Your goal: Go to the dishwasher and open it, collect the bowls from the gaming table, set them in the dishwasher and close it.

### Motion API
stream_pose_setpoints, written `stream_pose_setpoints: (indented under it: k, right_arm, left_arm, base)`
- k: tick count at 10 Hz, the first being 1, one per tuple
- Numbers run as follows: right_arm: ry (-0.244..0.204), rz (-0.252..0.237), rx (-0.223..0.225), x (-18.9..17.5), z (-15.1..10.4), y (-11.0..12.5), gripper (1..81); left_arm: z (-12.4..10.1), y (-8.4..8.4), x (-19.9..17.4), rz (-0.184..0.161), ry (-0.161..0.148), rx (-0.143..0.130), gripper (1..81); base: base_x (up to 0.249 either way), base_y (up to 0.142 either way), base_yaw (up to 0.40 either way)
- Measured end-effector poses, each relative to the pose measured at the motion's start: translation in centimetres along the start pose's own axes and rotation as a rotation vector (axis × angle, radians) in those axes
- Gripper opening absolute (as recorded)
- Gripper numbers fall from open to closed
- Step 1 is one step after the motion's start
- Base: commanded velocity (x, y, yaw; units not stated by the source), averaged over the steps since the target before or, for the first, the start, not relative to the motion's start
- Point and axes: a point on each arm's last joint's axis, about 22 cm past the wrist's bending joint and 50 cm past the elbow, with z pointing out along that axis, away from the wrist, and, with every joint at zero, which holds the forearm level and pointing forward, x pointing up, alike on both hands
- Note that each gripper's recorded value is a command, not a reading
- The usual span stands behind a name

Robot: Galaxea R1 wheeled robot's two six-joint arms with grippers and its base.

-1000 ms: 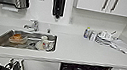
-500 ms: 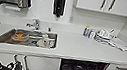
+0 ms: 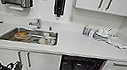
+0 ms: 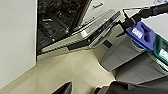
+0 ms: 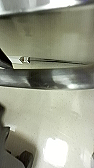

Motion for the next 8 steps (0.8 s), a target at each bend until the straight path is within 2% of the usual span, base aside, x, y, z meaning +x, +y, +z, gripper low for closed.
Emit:
stream_pose_setpoints:
  k: [2, 3, 4, 5, 6, 8]
  right_arm:
    - [-0.008, 0.016, -0.007, -0.6, 1.7, 1.9, 81.1]
    - [-0.021, 0.022, -0.025, -1.4, 2.6, 3.4, 81.1]
    - [-0.043, 0.029, -0.1, -2.5, 3.4, 6.6, 81.1]
    - [-0.052, 0.04, -0.14, -2.9, 3.7, 8.9, 81.1]
    - [-0.044, 0.041, -0.14, -2.3, 2.9, 9.0, 81.1]
    - [-0.036, 0.031, -0.107, -1.6, 1.4, 8.0, 81.1]
  left_arm:
    - [0.0, 0.0, 0.0, 0.001, 0.0, 0.0, 81.1]
    - [0.0, 0.0, 0.0, -0.001, -0.001, -0.001, 81.1]
    - [0.0, 0.0, -0.1, -0.001, -0.001, 0.0, 81.1]
    - [0.1, 0.0, -0.2, -0.003, -0.003, -0.002, 81.1]
    - [0.1, 0.0, -0.2, -0.004, -0.004, -0.002, 81.1]
    - [0.5, 0.2, -0.1, 0.001, -0.006, -0.009, 81.1]
  base:
    - [-0.119, 0.0, 0.0]
    - [-0.119, 0.0, 0.0]
    - [-0.111, 0.0, 0.0]
    - [-0.063, 0.0, 0.0]
    - [0.0, 0.0, 0.0]
    - [0.0, 0.0, 0.0]
